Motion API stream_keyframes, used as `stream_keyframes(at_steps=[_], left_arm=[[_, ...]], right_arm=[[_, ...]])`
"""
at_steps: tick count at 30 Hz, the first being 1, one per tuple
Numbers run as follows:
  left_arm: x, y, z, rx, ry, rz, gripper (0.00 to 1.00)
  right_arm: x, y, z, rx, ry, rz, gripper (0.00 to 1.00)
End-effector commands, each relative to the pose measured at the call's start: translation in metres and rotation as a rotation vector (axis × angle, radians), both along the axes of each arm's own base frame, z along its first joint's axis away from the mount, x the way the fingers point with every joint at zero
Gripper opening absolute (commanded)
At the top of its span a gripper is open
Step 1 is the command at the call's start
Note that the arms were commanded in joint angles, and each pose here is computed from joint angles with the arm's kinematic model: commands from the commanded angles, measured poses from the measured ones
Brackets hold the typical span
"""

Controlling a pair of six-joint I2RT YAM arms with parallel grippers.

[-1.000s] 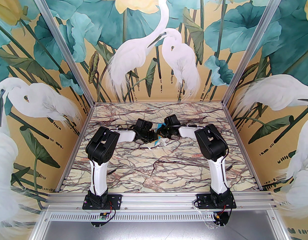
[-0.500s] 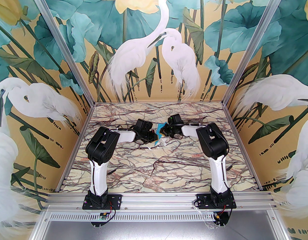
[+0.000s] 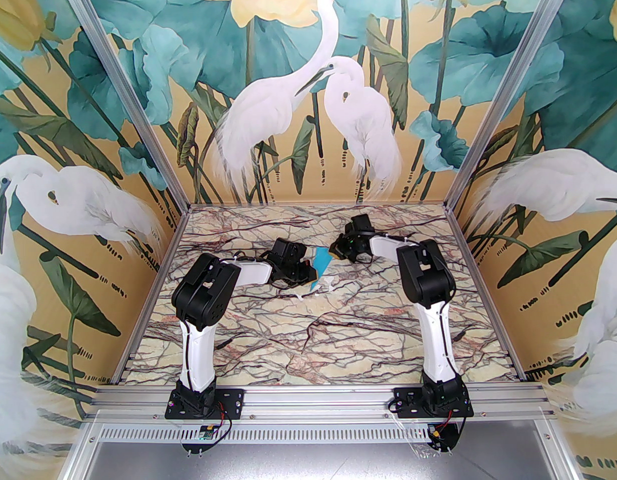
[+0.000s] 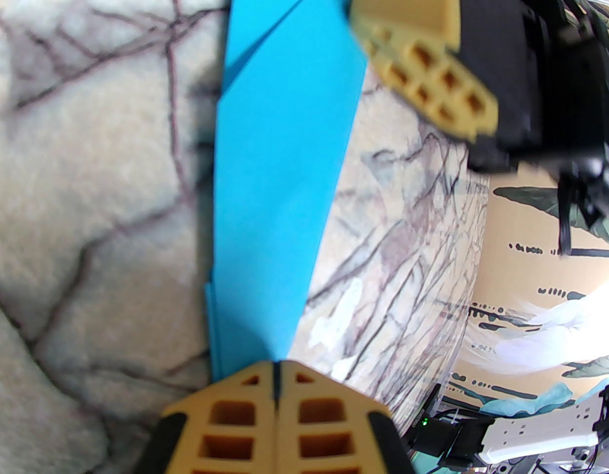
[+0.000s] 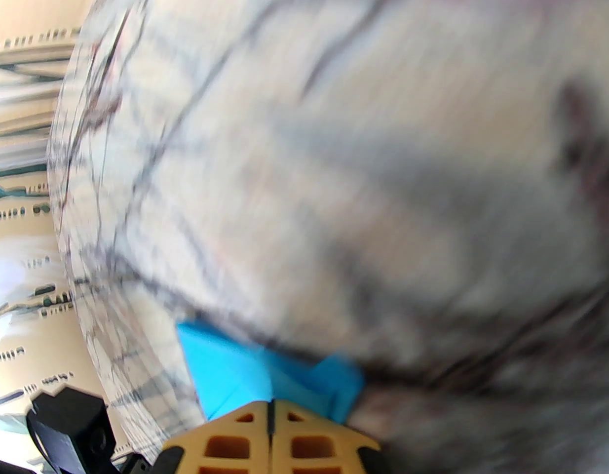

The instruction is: Fold a paper plane with a square sheet of paper (fold left side to right side)

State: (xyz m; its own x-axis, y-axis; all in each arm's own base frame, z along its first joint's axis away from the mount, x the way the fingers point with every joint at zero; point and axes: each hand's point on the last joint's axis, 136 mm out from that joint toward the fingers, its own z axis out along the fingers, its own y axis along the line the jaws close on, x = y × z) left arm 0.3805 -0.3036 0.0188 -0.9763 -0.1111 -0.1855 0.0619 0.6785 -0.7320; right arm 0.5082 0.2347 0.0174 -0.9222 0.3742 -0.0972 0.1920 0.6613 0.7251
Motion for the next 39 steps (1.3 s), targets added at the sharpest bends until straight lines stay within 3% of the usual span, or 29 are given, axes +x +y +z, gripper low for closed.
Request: stream_keyframes(at_steps=[1, 9, 13, 21, 28, 39], left_arm=[[-0.036, 0.024, -0.049, 0.155, 0.149, 0.005, 0.0], [-0.031, 0.021, -0.045, 0.146, 0.145, 0.012, 0.0], [-0.031, 0.021, -0.045, 0.145, 0.145, 0.014, 0.0], [-0.032, 0.021, -0.044, 0.141, 0.146, 0.015, 0.01], [-0.035, 0.022, -0.044, 0.135, 0.148, 0.015, 0.02], [-0.072, 0.03, -0.034, 0.09, 0.148, -0.022, 0.05]], right_arm=[[0.011, -0.053, -0.034, -0.128, 0.047, -0.104, 0.04], [0.0, -0.024, 0.045, -0.084, -0.127, -0.028, 0.05], [-0.019, 0.003, 0.056, -0.021, -0.138, 0.004, 0.06], [-0.048, 0.052, 0.015, 0.034, -0.047, 0.094, 0.07], [-0.057, 0.033, -0.034, -0.105, 0.081, 0.086, 0.0], [-0.059, 0.024, -0.041, -0.137, 0.105, 0.079, 0.0]])
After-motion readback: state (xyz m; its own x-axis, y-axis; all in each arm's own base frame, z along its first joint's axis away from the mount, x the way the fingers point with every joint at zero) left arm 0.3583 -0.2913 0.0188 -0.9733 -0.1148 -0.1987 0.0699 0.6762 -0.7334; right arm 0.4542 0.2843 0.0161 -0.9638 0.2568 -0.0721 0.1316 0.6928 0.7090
